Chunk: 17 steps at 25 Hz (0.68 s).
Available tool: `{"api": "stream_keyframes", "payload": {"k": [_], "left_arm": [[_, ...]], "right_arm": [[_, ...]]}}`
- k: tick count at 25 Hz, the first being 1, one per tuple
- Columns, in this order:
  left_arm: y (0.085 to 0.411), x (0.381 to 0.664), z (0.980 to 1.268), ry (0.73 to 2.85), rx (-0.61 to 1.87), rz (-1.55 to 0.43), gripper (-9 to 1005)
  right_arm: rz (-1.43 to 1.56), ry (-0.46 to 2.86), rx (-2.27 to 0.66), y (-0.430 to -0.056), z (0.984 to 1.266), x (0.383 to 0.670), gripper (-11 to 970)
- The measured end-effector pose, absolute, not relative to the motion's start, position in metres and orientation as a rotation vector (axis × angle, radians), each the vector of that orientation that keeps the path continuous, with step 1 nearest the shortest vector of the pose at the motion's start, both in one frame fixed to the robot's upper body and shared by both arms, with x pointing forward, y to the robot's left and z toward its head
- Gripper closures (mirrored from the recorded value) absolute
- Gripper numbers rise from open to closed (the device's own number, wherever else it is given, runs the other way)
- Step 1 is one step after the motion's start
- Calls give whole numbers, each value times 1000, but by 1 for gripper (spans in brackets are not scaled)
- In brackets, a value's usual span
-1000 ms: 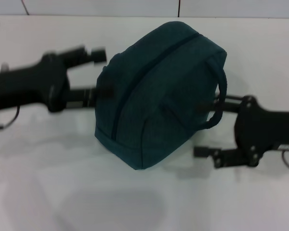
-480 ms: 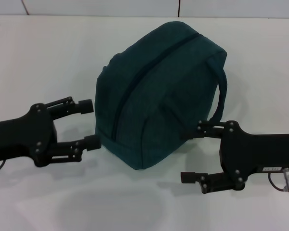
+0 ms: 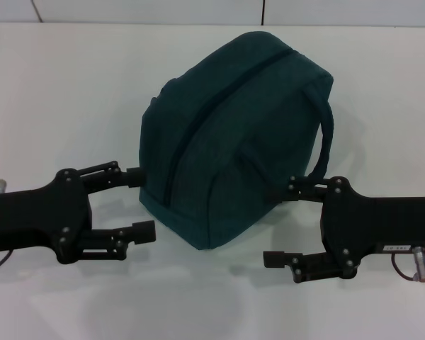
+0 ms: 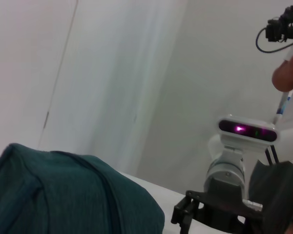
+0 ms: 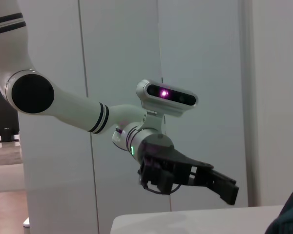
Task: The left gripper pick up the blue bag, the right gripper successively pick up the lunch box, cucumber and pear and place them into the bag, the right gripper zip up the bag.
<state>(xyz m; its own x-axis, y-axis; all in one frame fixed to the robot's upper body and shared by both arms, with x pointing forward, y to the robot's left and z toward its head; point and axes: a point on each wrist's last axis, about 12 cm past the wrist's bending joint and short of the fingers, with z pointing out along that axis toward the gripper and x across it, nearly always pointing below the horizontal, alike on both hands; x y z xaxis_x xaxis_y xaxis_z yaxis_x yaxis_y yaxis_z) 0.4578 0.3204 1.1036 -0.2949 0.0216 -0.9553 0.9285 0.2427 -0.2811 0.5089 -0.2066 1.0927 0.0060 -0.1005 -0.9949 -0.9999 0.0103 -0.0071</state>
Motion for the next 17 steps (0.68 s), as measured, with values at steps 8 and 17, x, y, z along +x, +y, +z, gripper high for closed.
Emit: {"api": "stream_keyframes", "payload": {"k": [8,17], "left_arm": [[319,458,1104,1569,923,-1209,116],[317,460,1104,1565,931,-1212,116]], "right_arm": [[1145,1284,-1276,-207,1093,509,161],[1143,1282,-1272,-207,1094,510,161]]}}
